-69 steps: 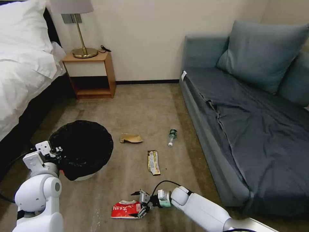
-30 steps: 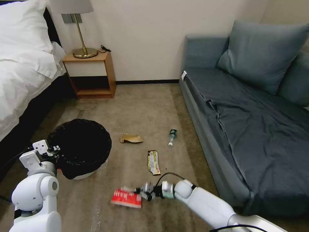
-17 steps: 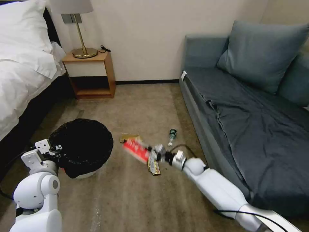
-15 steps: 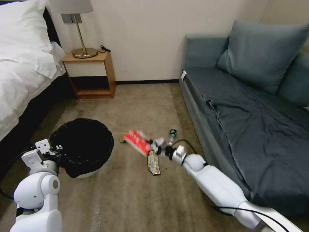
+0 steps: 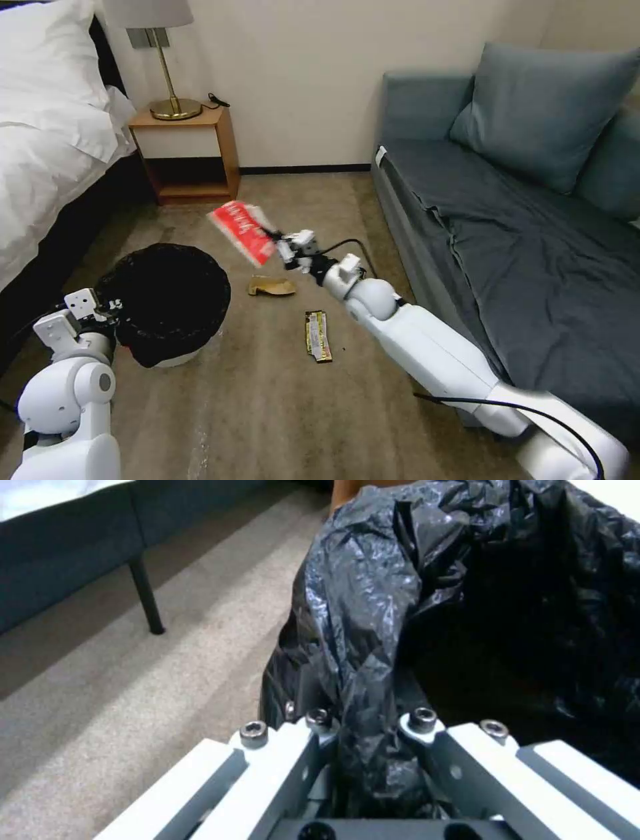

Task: Pick up the trash bin, then pick up the garbage on the floor and place it into the trash bin.

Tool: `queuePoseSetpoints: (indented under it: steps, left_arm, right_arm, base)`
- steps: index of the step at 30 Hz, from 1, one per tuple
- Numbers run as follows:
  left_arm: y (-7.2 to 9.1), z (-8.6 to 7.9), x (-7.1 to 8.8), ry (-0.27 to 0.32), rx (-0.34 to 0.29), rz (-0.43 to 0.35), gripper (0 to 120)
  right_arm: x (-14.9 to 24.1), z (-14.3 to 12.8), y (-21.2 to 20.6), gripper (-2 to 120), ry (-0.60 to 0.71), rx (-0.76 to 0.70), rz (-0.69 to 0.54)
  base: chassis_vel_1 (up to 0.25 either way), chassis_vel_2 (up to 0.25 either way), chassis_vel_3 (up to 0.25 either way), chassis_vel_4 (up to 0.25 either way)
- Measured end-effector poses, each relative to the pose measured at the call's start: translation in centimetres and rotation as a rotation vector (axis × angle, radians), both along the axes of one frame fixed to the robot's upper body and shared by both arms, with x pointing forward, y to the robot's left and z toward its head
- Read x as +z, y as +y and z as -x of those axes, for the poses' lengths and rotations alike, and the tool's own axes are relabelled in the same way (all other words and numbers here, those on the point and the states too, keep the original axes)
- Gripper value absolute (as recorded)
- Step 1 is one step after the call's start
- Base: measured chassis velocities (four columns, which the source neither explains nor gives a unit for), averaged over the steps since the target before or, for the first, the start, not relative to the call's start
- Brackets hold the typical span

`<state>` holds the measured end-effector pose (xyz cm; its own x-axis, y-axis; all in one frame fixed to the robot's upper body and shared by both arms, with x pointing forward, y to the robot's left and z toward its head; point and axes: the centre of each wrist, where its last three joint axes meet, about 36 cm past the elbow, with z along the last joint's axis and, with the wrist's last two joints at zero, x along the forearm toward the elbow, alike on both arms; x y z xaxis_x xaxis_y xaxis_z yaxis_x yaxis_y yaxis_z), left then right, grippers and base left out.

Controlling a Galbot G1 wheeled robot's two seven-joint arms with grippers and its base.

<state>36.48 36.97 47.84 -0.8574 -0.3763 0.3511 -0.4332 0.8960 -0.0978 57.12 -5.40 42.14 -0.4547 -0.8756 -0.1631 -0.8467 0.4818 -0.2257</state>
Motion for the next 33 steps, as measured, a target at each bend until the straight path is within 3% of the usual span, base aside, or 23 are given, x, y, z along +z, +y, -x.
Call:
queuePoseSetpoints:
  steps: [5, 11, 29, 33]
  left_arm:
    - [-0.1, -0.3, -0.4, 0.008, 0.001, 0.003, 4]
    - [-0.5, -0.9, -0.7, 0.011, -0.005, -0.002, 4]
    - [-2.4, -1.3, -1.0, 0.023, -0.034, -0.016, 4]
    - [-2.4, -1.2, -1.1, 0.028, -0.033, -0.016, 4]
  right_arm:
    - [0.8, -0.6, 4.6, 0, -0.034, 0.107, 0.091]
    - [0.1, -0.1, 6.6, 0, -0.038, 0.157, 0.146]
    - [-4.9, 0.6, 6.2, 0, -0.02, 0.167, 0.243]
    - [-5.2, 0.9, 6.4, 18, -0.048, 0.157, 0.242]
  base:
    - [0.0, 0.0, 0.0, 0.0]
    - [0.0, 0.0, 0.0, 0.0]
    - [0.0, 0.0, 0.0, 0.0]
    - [0.0, 0.0, 0.0, 0.0]
